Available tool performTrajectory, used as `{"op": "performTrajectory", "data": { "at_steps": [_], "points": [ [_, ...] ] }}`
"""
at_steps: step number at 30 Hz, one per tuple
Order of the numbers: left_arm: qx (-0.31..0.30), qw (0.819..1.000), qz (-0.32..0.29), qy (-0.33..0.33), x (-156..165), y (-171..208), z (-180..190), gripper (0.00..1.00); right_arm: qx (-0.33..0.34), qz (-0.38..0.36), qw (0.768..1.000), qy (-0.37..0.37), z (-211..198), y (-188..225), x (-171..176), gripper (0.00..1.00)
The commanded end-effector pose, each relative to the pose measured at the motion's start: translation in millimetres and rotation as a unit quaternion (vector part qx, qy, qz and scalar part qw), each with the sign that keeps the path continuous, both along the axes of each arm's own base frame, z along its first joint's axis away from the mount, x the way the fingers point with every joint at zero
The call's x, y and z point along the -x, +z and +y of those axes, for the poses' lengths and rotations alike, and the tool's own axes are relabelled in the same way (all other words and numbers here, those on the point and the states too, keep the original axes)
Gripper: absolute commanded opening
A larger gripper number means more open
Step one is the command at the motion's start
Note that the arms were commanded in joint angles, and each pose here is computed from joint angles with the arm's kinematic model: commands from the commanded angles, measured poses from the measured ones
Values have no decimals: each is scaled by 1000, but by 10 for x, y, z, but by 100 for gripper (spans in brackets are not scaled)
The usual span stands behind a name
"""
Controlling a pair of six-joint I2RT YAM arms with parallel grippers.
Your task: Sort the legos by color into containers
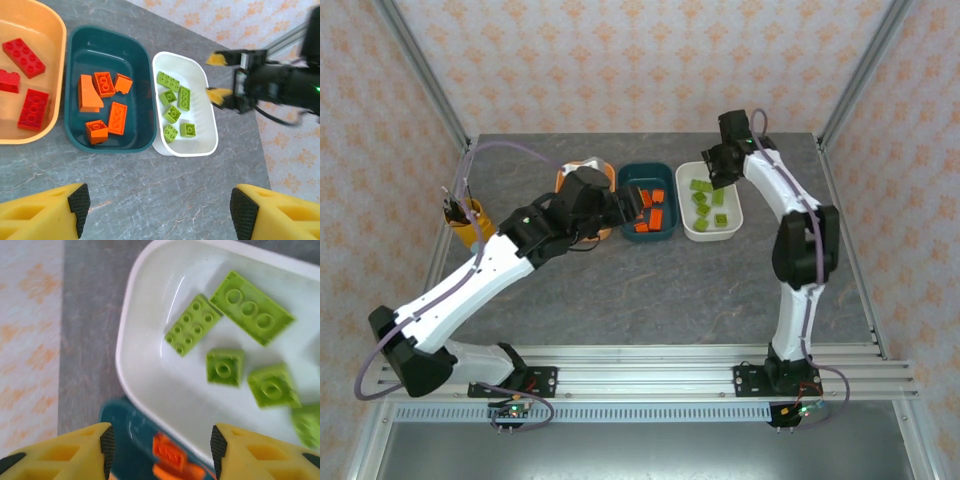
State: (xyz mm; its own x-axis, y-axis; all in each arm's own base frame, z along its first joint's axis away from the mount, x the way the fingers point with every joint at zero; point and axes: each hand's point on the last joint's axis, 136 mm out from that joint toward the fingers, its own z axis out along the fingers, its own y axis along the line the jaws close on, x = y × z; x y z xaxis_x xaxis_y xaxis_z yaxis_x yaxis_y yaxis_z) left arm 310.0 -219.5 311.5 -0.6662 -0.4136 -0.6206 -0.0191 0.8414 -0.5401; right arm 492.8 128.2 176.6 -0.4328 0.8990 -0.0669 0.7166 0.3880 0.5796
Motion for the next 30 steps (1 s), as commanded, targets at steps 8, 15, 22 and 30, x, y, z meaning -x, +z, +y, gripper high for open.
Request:
{"op": "performTrajectory", "data": {
  "at_steps": [8,15,22,30],
  "points": [
    [-110,992,10,58,494,-129,822,100,269,-86,936,209,-674,542,1765,99],
    [-256,951,-12,174,598,-86,1577,100,411,-106,896,133,-1403,802,2444,100],
    [-475,869,-86,111,196,-668,1787,100,529,-202,822,64,-1728,406,2166,100],
    [-375,912,-6,166,-194,-1652,2376,100,534,-189,819,85,-1762,-247,1761,100]
  ]
}}
